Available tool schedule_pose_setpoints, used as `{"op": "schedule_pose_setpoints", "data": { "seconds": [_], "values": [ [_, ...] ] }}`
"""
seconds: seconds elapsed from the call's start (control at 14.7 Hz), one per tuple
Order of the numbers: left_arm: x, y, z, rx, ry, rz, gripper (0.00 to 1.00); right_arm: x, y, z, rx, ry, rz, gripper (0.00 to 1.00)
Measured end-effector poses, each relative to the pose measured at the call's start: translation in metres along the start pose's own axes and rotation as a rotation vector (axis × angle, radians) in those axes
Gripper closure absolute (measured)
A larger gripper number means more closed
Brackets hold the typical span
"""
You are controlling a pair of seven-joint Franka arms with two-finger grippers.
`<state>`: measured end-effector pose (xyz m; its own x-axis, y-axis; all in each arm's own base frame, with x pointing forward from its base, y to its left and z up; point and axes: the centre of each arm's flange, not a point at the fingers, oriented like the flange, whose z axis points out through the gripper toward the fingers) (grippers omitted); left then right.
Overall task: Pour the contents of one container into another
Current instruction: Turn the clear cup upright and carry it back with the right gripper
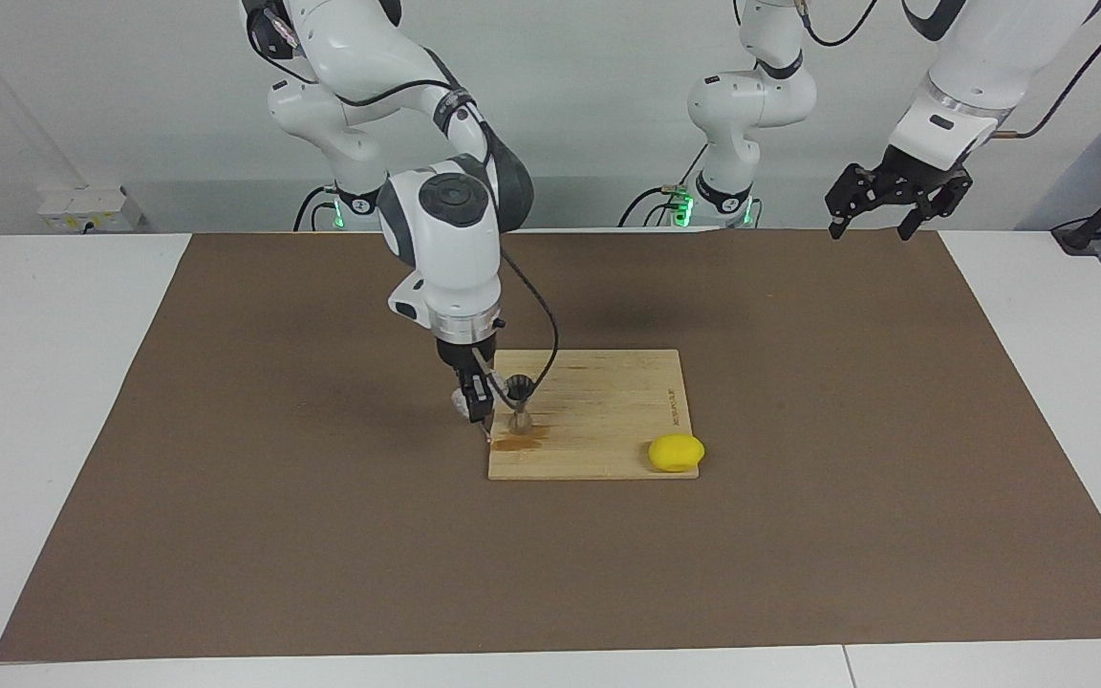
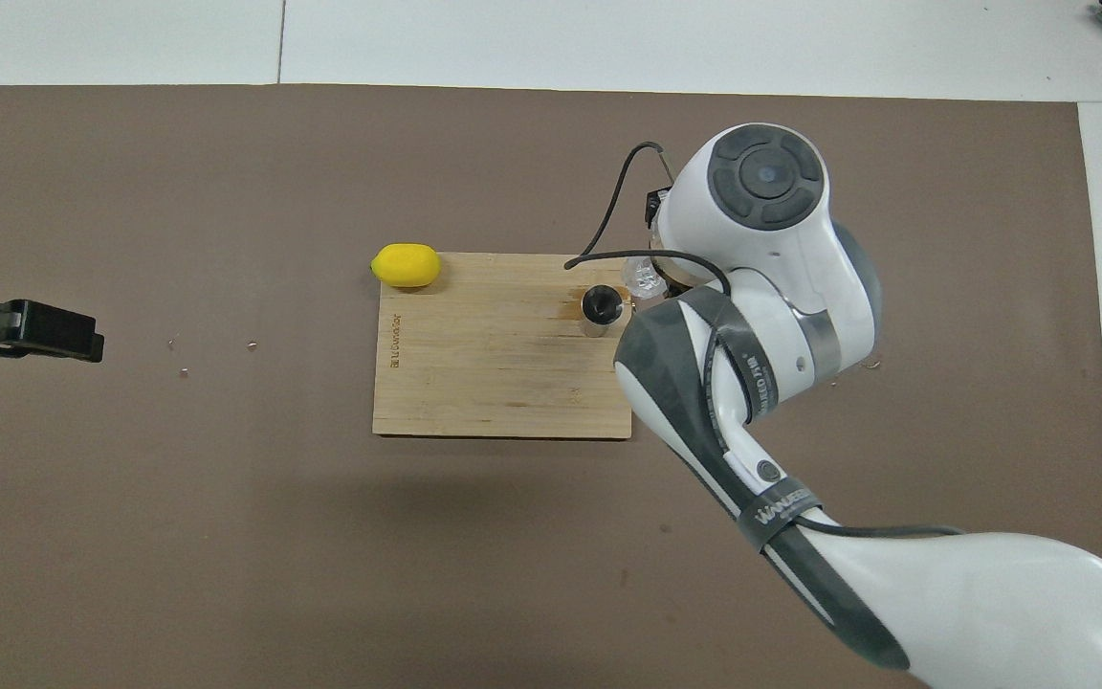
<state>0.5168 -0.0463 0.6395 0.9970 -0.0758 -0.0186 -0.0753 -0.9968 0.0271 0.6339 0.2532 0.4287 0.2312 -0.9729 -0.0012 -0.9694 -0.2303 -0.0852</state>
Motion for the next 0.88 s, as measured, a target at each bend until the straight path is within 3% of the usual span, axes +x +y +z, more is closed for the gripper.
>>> {"op": "schedule_pose_setpoints", "data": {
  "seconds": [0.27,0.68,0.88],
  "values": [
    [0.0,0.0,0.0,0.0,0.0,0.0,0.0,0.064,0.0,0.019,-0.045,-0.169,0.112,0.5],
    [0.0,0.0,0.0,0.0,0.0,0.0,0.0,0.158,0.045,0.077,-0.054,-0.416,0.122,0.5],
    [0.0,0.0,0.0,0.0,0.0,0.0,0.0,0.197,0.067,0.096,-0.043,-0.485,0.121,0.5]
  ]
}}
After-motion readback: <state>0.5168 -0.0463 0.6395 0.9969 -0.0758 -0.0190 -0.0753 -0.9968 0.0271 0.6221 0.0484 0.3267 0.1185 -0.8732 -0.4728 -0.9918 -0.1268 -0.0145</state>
